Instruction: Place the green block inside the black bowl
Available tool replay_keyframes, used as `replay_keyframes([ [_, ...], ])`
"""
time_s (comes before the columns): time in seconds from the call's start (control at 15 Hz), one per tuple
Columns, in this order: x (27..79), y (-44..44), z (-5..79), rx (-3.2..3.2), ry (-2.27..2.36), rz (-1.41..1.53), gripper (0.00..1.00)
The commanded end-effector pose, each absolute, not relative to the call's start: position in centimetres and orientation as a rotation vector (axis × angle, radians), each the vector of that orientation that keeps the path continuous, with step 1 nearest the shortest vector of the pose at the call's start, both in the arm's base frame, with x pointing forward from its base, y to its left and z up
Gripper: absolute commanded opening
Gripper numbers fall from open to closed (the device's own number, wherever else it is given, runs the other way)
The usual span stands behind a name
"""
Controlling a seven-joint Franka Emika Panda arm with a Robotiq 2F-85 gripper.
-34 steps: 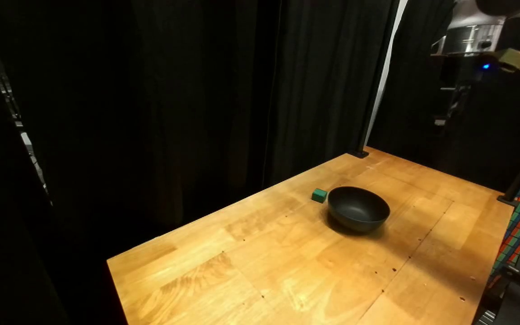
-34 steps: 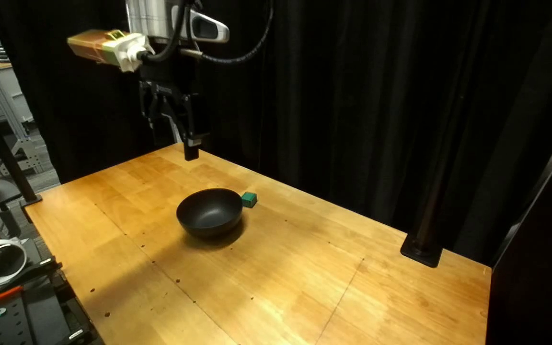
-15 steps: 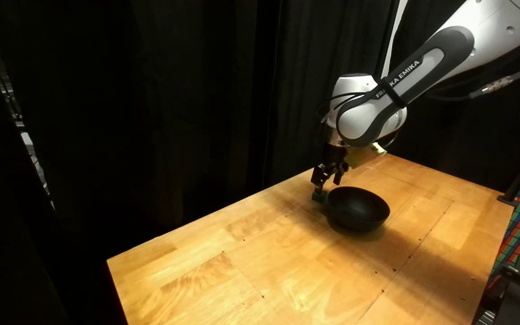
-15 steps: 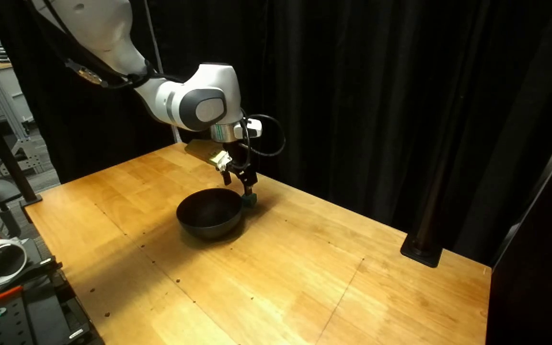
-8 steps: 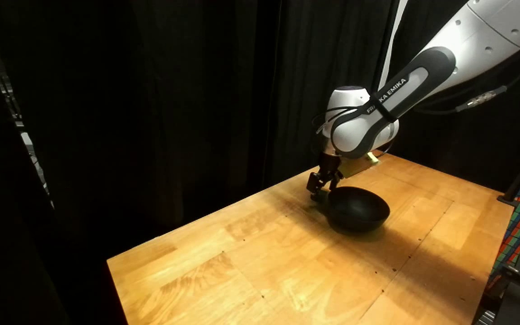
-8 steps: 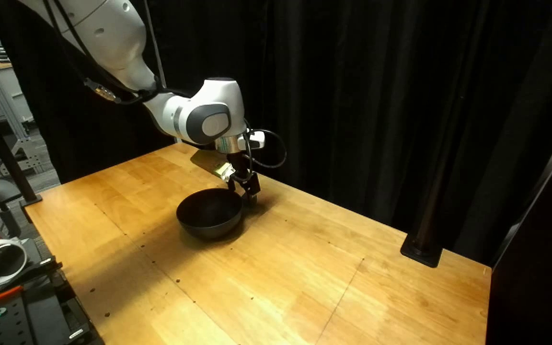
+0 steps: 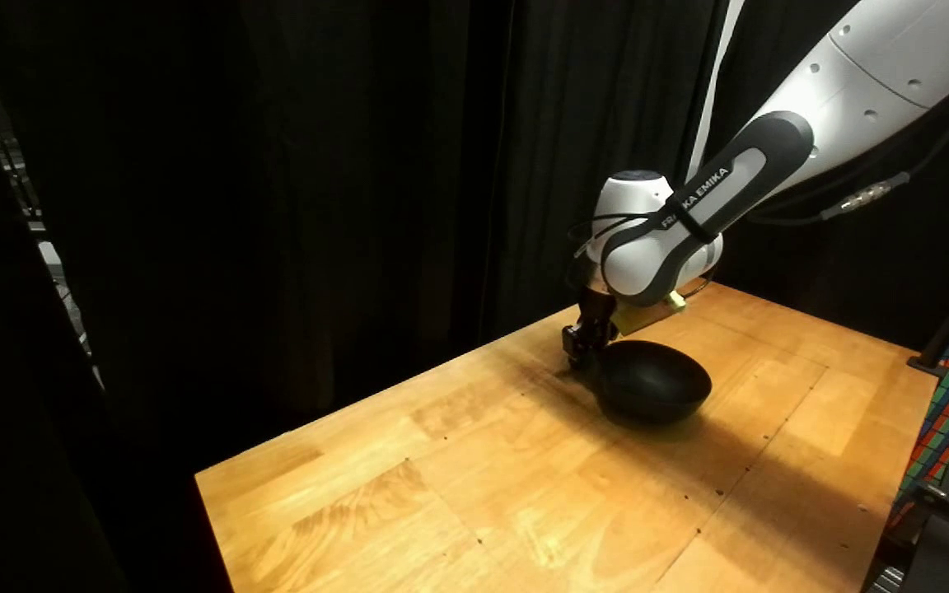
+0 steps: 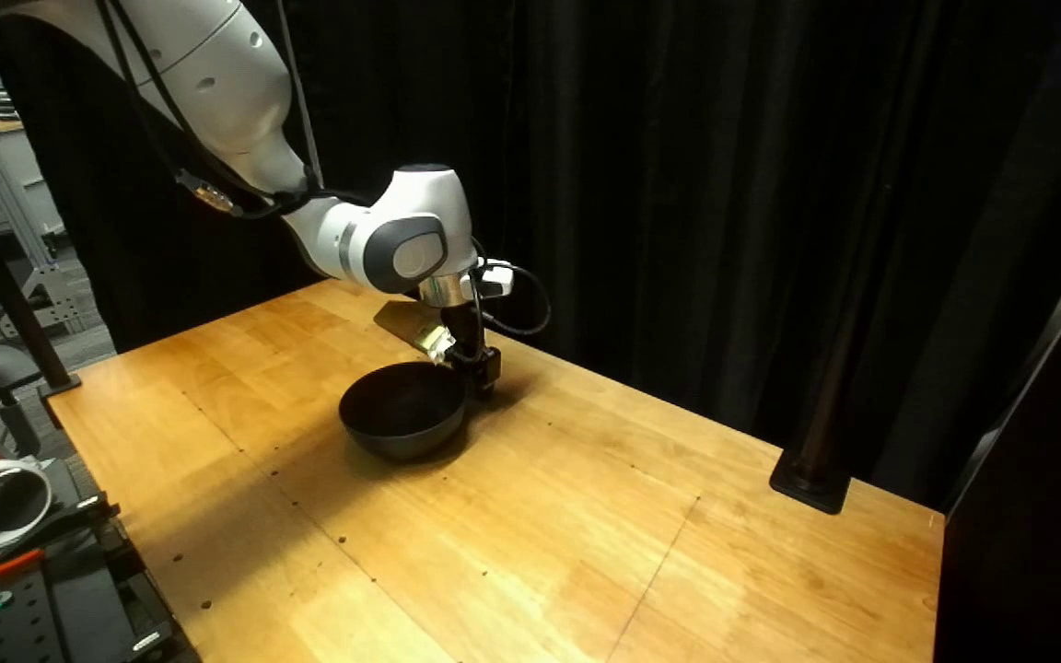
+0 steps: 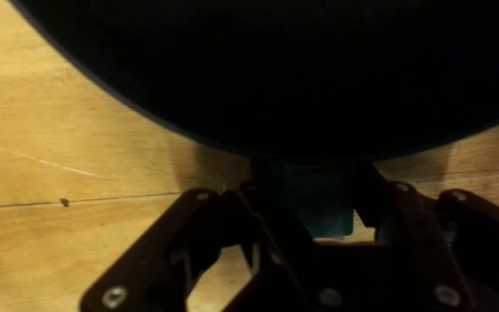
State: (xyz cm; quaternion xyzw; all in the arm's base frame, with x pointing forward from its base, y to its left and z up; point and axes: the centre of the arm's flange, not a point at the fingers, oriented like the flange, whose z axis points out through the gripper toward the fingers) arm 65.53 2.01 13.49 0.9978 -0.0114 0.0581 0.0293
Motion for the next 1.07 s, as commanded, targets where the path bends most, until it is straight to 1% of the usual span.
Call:
replay_keyframes([
  [0.0, 65.9, 2.0, 16.1, 3.053, -0.08, 0.21, 0.2],
  [0.07, 65.9, 1.8, 17.4, 3.046, -0.087, 0.24, 0.17],
  [0.33, 65.8, 1.1, 25.7, 3.033, -0.137, 0.35, 0.17],
  [0.47, 65.1, 0.0, 28.5, 3.001, -0.184, 0.236, 0.17],
  [0.6, 63.7, -1.3, 29.4, 2.989, -0.198, 0.017, 0.17],
  [0.8, 60.9, -2.0, 28.1, 3.055, -0.226, -0.268, 0.17],
  [0.93, 59.8, -1.5, 26.8, 3.081, -0.266, -0.367, 0.17],
  [1.0, 59.4, -1.3, 26.3, 3.094, -0.276, -0.408, 0.2],
])
